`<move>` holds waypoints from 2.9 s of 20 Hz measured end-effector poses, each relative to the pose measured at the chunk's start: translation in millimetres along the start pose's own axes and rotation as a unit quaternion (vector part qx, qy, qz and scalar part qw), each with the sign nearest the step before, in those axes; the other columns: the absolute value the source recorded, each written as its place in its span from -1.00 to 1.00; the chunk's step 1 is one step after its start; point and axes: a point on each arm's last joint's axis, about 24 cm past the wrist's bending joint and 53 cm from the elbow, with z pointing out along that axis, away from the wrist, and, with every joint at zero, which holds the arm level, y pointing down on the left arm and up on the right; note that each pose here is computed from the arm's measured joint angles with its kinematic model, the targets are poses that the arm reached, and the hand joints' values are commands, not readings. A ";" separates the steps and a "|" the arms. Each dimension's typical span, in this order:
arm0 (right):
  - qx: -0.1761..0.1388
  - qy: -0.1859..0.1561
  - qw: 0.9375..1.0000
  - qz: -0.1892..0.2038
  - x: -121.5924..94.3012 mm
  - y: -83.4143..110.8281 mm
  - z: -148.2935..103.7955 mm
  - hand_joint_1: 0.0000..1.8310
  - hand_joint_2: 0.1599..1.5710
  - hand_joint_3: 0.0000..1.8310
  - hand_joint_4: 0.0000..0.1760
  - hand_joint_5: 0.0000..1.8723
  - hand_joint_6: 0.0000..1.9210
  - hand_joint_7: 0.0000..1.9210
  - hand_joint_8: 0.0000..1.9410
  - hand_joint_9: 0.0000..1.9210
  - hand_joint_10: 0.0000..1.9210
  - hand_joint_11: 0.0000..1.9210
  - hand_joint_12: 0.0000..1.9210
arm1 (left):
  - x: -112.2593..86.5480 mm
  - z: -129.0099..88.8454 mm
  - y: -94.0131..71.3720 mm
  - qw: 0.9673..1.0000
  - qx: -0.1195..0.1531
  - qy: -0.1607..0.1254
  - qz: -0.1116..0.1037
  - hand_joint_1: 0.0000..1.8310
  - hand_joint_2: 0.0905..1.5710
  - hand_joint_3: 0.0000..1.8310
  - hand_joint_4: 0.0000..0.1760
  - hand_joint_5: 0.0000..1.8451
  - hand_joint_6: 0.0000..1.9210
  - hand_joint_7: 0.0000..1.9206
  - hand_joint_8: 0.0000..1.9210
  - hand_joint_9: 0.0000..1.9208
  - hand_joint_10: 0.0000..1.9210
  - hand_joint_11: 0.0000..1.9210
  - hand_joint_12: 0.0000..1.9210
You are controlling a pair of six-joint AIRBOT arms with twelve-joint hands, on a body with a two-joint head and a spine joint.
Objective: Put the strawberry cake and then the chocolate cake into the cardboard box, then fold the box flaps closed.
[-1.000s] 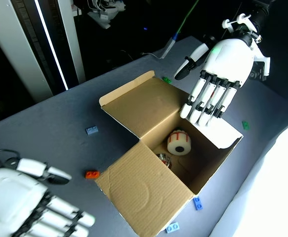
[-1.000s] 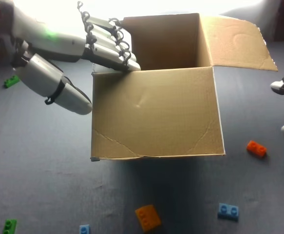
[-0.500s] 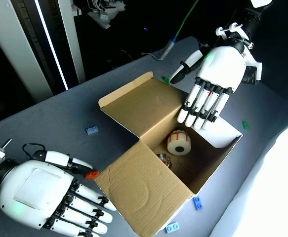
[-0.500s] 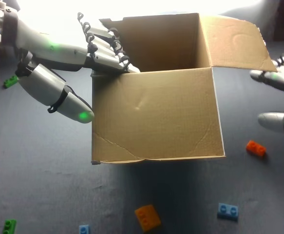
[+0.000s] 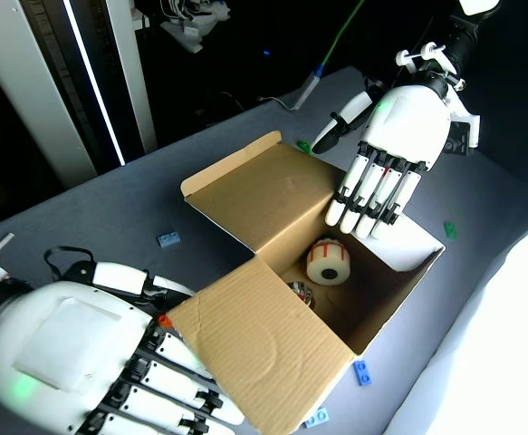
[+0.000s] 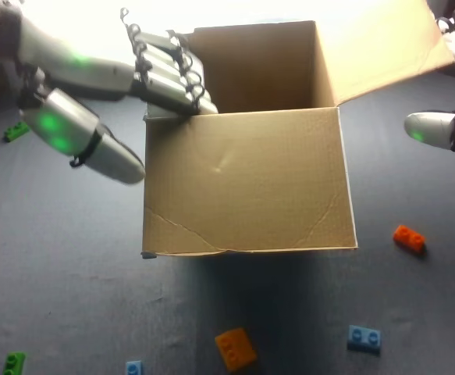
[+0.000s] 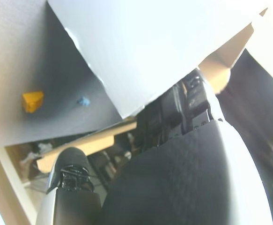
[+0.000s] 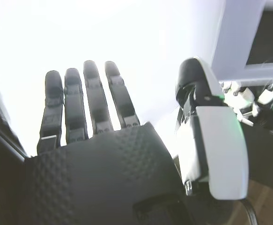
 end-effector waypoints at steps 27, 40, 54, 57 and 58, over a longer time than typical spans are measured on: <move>-0.075 0.057 0.995 -0.014 40.0 83.4 36.3 -1.00 0.51 -1.00 -1.00 -0.84 -0.99 -0.80 -0.99 -0.84 -0.99 -1.00 -0.58 | 40.1 -74.4 84.0 0.995 -0.080 0.061 -0.002 -1.00 0.46 -0.99 -1.00 -0.81 -1.00 -0.74 -1.00 -0.74 -1.00 -1.00 -0.16; -0.053 0.035 0.998 -0.002 -1.8 67.2 12.3 -1.00 0.53 -1.00 -1.00 -0.82 -1.00 -0.79 -0.99 -0.82 -0.99 -1.00 -0.51 | 96.0 -56.6 22.1 0.995 0.017 0.102 -0.001 -1.00 0.45 -1.00 -1.00 -0.80 -1.00 -0.74 -1.00 -0.74 -1.00 -1.00 -0.14; 0.073 0.042 0.996 0.038 -40.2 1.5 -81.8 -1.00 0.50 -1.00 -1.00 -0.82 -0.99 -0.77 -1.00 -0.80 -0.98 -1.00 -0.46 | 137.6 -28.3 -57.2 0.986 0.101 0.132 -0.019 -1.00 0.46 -0.99 -1.00 -0.82 -1.00 -0.74 -1.00 -0.73 -1.00 -1.00 -0.16; 0.092 0.036 0.995 0.033 -51.5 -11.8 -90.9 -1.00 0.50 -1.00 -1.00 -0.83 -1.00 -0.79 -1.00 -0.82 -1.00 -1.00 -0.58 | 142.3 -23.5 -63.0 0.986 0.101 0.134 -0.020 -1.00 0.47 -0.99 -1.00 -0.81 -1.00 -0.73 -1.00 -0.73 -1.00 -1.00 -0.16; 0.093 0.039 0.994 0.034 -50.9 -11.8 -91.1 -1.00 0.50 -1.00 -1.00 -0.82 -0.99 -0.78 -0.99 -0.81 -0.99 -1.00 -0.59 | 138.5 -21.6 -66.8 0.986 0.107 0.126 -0.025 -1.00 0.48 -0.99 -1.00 -0.81 -1.00 -0.73 -1.00 -0.73 -1.00 -1.00 -0.17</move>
